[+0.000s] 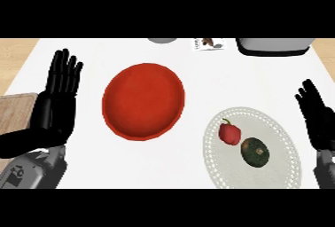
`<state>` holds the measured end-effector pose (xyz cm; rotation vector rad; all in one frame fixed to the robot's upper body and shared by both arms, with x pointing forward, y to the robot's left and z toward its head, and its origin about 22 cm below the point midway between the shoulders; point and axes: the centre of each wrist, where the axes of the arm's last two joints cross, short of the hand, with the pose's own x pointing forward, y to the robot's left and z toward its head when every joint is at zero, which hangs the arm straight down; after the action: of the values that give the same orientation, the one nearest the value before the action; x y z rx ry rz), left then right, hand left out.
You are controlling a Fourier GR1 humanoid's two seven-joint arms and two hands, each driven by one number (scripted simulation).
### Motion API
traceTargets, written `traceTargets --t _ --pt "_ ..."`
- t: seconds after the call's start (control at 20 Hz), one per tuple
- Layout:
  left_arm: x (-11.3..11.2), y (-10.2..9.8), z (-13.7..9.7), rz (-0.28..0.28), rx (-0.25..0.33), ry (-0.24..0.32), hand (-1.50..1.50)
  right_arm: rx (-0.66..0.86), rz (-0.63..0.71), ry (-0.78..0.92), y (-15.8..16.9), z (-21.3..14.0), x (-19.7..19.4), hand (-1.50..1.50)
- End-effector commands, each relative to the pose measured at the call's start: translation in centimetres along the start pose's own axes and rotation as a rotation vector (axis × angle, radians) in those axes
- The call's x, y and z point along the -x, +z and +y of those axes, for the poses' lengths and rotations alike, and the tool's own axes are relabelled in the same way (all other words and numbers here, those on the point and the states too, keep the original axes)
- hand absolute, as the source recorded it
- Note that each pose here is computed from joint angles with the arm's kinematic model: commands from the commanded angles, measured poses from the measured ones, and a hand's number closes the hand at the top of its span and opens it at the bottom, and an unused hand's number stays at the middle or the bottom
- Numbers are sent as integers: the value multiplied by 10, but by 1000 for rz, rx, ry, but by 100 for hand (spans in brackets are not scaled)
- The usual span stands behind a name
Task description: Pick the squash from the placemat and place it in the bowl
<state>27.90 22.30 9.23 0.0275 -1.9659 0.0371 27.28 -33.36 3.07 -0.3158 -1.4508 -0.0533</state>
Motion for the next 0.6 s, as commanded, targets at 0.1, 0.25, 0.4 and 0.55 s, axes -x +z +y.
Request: traceTargets --t 0.1,0.25,0.4,0.55 --pt "0 -7 34 38 -34 -103 0 -506 -249 -146 18 80 -34 -150" --pt "9 -4 50 91 -43 -166 0 -912 -486 -254 46 149 -83 -150" --pt "9 -3 79 165 -114 -181 0 -474 -711 45 64 126 -65 -150" --pt "4 -11 99 169 -137 -177 0 -535 -833 84 105 120 -47 -150"
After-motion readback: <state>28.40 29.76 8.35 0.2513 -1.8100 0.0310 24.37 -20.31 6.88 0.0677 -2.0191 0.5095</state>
